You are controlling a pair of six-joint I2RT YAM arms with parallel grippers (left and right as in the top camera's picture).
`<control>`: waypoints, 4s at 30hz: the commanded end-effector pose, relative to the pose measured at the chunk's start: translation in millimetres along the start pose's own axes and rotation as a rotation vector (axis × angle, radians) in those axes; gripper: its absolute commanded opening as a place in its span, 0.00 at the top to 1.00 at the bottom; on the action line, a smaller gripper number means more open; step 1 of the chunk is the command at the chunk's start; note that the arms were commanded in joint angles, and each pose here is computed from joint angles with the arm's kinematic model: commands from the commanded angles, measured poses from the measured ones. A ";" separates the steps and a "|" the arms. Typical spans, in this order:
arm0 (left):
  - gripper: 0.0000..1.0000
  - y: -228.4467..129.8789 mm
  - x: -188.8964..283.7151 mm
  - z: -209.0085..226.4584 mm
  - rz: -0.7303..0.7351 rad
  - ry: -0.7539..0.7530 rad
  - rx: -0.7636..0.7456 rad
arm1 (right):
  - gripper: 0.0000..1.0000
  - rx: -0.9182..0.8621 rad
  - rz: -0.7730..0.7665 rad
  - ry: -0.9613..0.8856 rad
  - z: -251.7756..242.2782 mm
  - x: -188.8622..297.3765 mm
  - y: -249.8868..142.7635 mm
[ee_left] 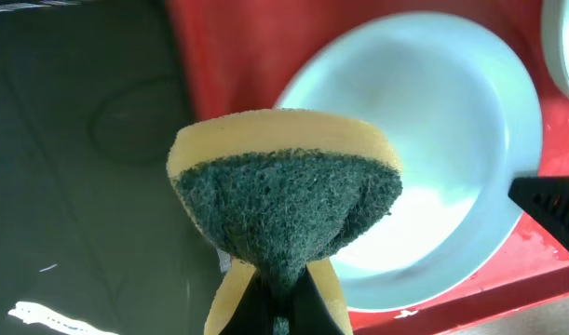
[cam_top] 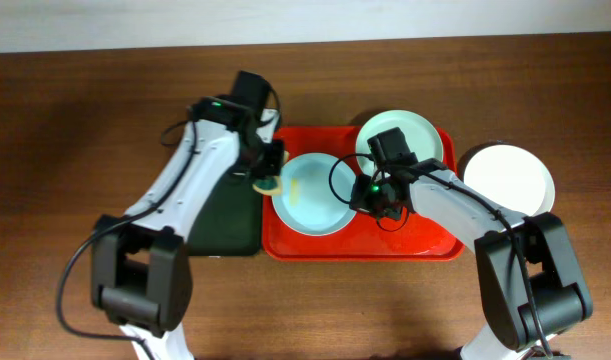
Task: Clean dirty plates on tray and stack at the side
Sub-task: 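Scrub the pale-blue plate with the left-held sponge while right holds it, then return the sponge to the black tray and raise left gripper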
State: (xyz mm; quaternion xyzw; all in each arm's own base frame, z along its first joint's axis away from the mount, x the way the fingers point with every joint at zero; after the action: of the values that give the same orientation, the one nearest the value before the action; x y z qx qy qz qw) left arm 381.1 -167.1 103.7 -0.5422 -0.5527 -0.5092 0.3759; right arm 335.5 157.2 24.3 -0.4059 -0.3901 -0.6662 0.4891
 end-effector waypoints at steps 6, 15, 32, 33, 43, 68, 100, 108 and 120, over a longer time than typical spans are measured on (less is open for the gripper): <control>1.00 -7.2 -47.4 -25.7 0.073 -0.012 0.005 | 0.96 -0.002 -0.014 -0.014 -2.2 2.5 0.5; 1.00 -21.6 -104.0 -25.1 0.159 0.052 0.061 | 0.96 -0.001 -0.013 -0.015 -2.3 2.5 0.4; 1.00 13.2 -25.3 -85.0 0.006 -0.258 -0.066 | 0.96 0.024 0.001 -0.023 -4.3 2.5 -2.9; 1.00 15.1 -22.4 -80.1 -0.013 -0.219 -0.068 | 0.96 0.048 0.006 -0.026 -5.0 2.5 -4.0; 1.00 -0.2 -59.1 -42.5 -0.006 0.005 -0.068 | 0.96 0.078 0.022 -0.035 -7.4 2.5 -7.7; 1.00 3.1 -45.2 -80.2 0.041 -0.333 -0.041 | 0.96 0.142 0.033 -0.018 -4.9 2.5 -9.6; 1.00 -71.3 -93.9 -86.9 0.308 -0.472 0.022 | 0.96 0.142 0.029 -0.016 -4.4 2.4 -8.7; 1.00 -19.1 -12.5 -67.0 0.030 -0.383 -0.009 | 0.96 0.142 0.030 -0.017 -4.6 2.4 -9.0; 1.00 -24.1 79.9 66.4 -0.189 0.231 0.132 | 0.96 0.142 0.031 -0.017 -4.7 2.5 -9.2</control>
State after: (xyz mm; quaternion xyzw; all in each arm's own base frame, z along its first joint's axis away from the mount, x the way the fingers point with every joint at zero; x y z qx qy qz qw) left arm 358.4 -124.4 185.9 -0.4452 -0.6350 -0.5312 0.3412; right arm 328.2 153.8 22.9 -0.3848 -0.4316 -0.6288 0.5199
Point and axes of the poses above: each gripper's point midway between its finger pads, its own x axis back along the fingers, its own z axis along the line the jaws close on, y = z × x, the point moved 1 cm from there along x, back along the fingers, and after that the axes turned 4 degrees about x, right-handed, at the moved point
